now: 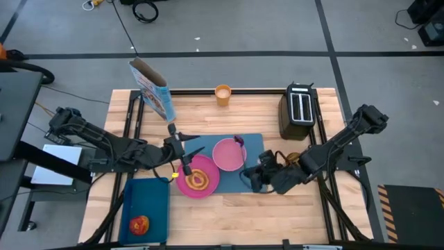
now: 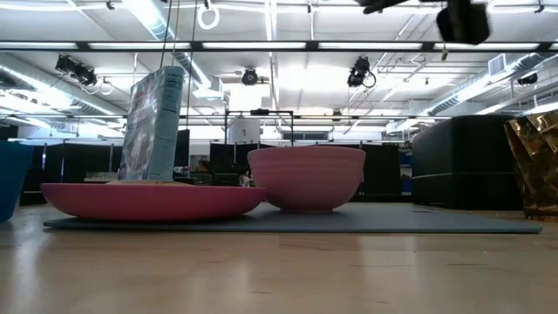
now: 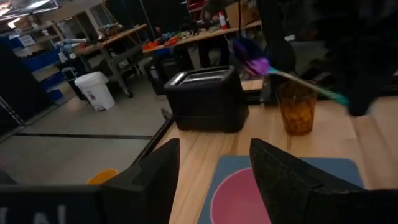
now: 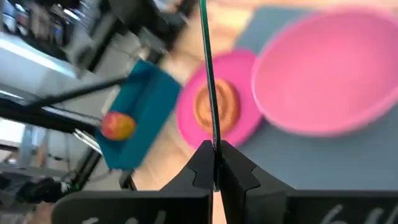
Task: Arrange a breakfast setting
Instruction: Put the blue spoon on the blue tablemat to the right of the pink bowl
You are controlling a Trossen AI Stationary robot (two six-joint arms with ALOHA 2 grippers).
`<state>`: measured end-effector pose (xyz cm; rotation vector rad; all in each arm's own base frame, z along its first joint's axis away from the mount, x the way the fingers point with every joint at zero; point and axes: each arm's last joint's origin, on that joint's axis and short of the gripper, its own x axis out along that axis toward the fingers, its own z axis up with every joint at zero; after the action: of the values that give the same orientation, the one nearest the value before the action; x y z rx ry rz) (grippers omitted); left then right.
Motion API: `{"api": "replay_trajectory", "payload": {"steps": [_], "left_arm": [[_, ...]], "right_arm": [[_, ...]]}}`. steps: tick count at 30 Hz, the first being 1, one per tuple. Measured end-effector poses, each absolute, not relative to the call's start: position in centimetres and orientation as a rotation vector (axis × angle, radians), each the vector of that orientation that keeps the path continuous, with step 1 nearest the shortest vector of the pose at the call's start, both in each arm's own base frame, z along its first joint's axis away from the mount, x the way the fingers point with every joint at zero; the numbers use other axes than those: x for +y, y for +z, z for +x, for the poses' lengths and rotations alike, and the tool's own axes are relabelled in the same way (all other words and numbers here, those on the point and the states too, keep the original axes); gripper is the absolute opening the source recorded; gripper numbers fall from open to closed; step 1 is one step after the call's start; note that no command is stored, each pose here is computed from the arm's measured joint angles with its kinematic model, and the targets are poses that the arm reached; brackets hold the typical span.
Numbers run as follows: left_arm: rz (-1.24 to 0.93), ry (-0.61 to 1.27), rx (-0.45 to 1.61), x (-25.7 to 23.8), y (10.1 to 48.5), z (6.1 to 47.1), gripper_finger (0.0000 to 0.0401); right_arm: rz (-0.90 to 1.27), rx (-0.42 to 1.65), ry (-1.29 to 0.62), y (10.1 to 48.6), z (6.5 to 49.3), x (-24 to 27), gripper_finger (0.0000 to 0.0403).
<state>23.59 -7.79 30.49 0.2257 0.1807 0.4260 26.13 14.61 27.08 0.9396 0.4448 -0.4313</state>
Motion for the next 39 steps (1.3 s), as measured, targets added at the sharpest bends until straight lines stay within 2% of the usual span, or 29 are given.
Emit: {"api": "replay_trajectory", "payload": {"steps": [5, 10, 17, 23, 27, 39], "left_arm": [[0.245, 0.427, 0.216, -7.6, 29.0, 23.4, 0.0201], [0.277, 0.407, 0.258, -7.9, 27.1, 23.0, 0.0201], [0.291, 0.365, 0.293, -8.5, 25.8, 22.4, 0.0201], [0.288, 0.295, 0.289, -9.5, 25.8, 22.1, 0.0201], [0.288, 0.252, 0.299, -10.4, 25.5, 21.6, 0.0201], [0.326, 0.121, 0.339, -13.0, 24.9, 19.7, 0.0201]], "right_arm": [[1.150, 0.589, -0.473, 26.0, 25.8, 17.2, 0.0013], [1.375, 0.629, -0.560, 23.5, 24.6, 20.5, 0.0013], [1.514, 0.748, -0.639, 20.3, 24.2, 23.2, 0.0013], [1.459, 0.820, -0.794, 18.1, 25.9, 21.2, 0.0013], [1.455, 0.847, -0.884, 18.1, 26.5, 19.3, 0.0013], [1.537, 0.916, -1.003, 17.4, 27.9, 15.5, 0.0013]]}}
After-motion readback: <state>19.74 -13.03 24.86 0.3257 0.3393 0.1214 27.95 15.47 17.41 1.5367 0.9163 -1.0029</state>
